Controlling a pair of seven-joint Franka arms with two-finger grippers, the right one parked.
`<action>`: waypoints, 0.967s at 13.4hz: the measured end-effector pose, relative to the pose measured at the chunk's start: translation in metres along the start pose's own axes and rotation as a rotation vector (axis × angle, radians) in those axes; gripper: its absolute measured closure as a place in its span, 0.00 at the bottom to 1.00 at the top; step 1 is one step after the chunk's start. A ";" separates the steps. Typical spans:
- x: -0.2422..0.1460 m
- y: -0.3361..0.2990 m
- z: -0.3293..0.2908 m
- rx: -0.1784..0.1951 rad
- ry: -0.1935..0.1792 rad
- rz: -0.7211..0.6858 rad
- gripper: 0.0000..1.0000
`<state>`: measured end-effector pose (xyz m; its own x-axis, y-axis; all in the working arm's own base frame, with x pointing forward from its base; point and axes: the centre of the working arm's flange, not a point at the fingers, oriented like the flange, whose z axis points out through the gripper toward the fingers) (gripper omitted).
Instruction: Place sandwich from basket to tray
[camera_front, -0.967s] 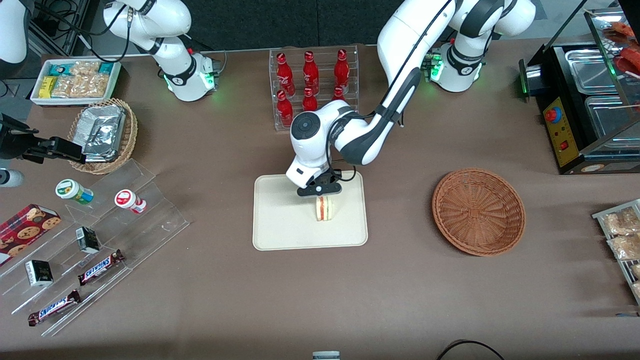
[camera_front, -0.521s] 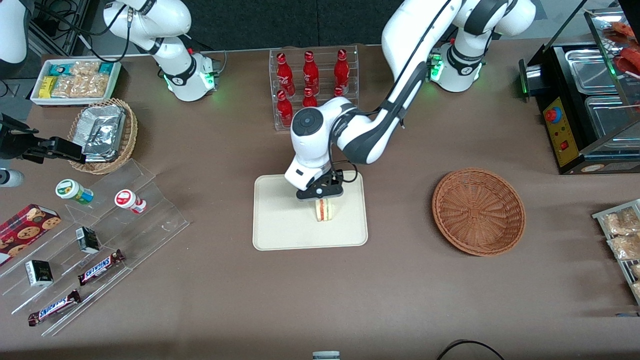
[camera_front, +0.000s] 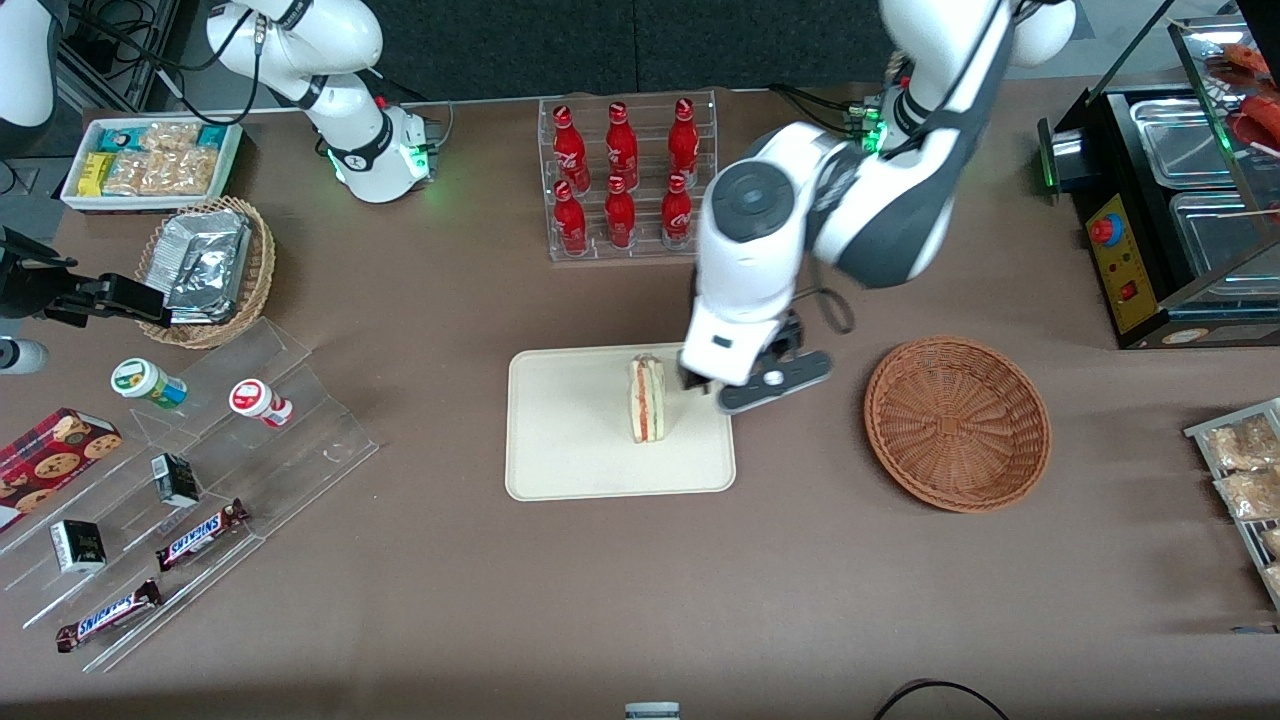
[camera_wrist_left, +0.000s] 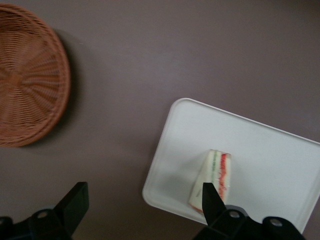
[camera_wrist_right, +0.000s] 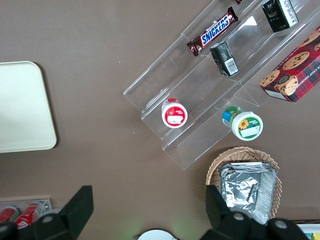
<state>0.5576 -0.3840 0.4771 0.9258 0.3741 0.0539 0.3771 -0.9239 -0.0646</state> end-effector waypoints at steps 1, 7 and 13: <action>0.010 -0.018 -0.010 0.021 -0.012 -0.012 0.00; 0.085 -0.184 -0.083 0.097 -0.109 0.099 0.00; 0.102 -0.308 -0.096 0.014 -0.173 0.296 0.00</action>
<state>0.5340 -0.0690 0.5981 0.9853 0.0995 -0.1391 0.0910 -0.9937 -0.0658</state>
